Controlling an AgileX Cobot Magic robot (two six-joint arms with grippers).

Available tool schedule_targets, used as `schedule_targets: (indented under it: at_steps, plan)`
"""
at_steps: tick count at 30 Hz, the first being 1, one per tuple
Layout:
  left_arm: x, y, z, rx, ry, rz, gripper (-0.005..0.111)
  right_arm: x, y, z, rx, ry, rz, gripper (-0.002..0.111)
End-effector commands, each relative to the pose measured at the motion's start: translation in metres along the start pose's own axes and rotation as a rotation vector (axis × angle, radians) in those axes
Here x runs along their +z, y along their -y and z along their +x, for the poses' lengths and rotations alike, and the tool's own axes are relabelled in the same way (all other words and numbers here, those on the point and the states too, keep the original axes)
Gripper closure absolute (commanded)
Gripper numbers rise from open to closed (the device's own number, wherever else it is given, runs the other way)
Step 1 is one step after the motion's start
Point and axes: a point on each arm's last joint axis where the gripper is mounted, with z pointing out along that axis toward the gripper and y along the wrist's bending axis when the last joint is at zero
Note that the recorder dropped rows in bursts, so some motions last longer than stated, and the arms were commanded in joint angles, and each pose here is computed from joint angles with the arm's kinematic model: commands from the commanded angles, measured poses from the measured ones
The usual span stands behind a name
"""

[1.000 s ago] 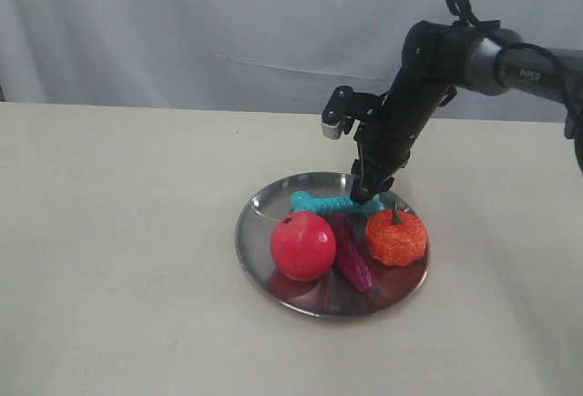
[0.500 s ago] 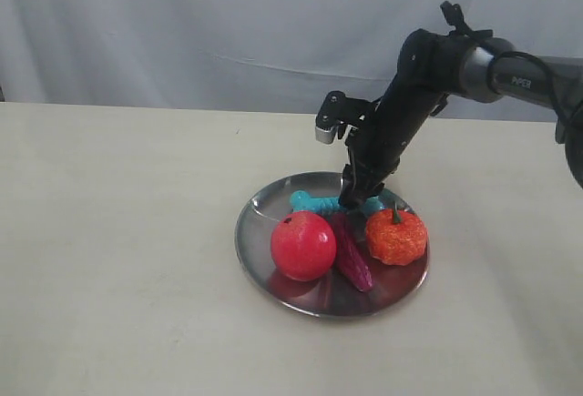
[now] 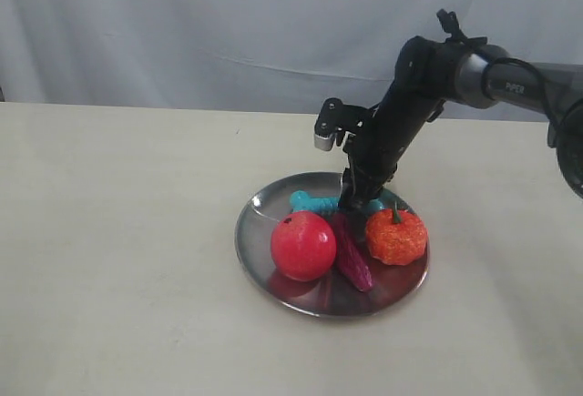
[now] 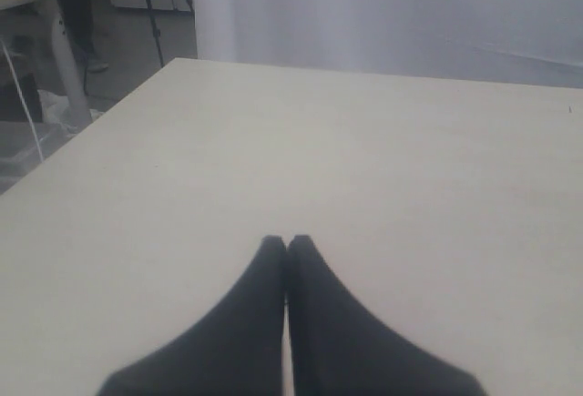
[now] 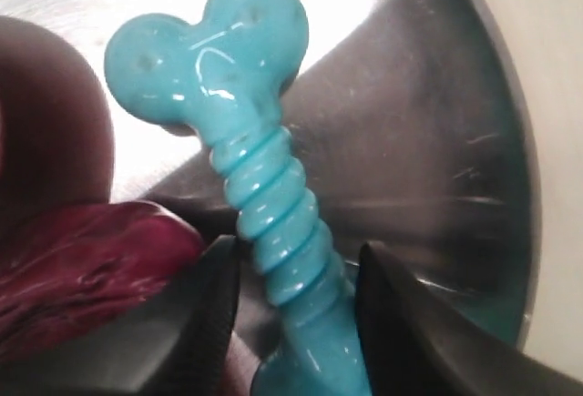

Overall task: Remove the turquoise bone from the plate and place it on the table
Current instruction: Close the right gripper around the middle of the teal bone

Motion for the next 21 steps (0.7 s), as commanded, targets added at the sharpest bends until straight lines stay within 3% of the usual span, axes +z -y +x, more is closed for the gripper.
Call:
schedule_targets:
  at_steps: [1,8,10,16,21]
  plan:
    - [0.0,0.0,0.0,-0.002,0.004,-0.003,0.107,0.012,0.0,0.004,0.009,-0.011,-0.021,0.06]
    - [0.0,0.0,0.0,-0.002,0.004,-0.003,0.107,0.013,-0.001,0.002,-0.009,-0.013,-0.02,0.061]
    - [0.0,0.0,0.0,-0.002,0.004,-0.003,0.107,0.013,-0.002,0.001,-0.017,-0.011,-0.016,0.069]
    - [0.0,0.0,0.0,-0.002,0.004,-0.003,0.107,0.014,-0.003,-0.002,-0.016,-0.009,-0.015,0.108]
    - [0.0,0.0,0.0,-0.002,0.004,-0.003,0.107,0.006,0.0,-0.009,0.054,0.03,0.052,0.109]
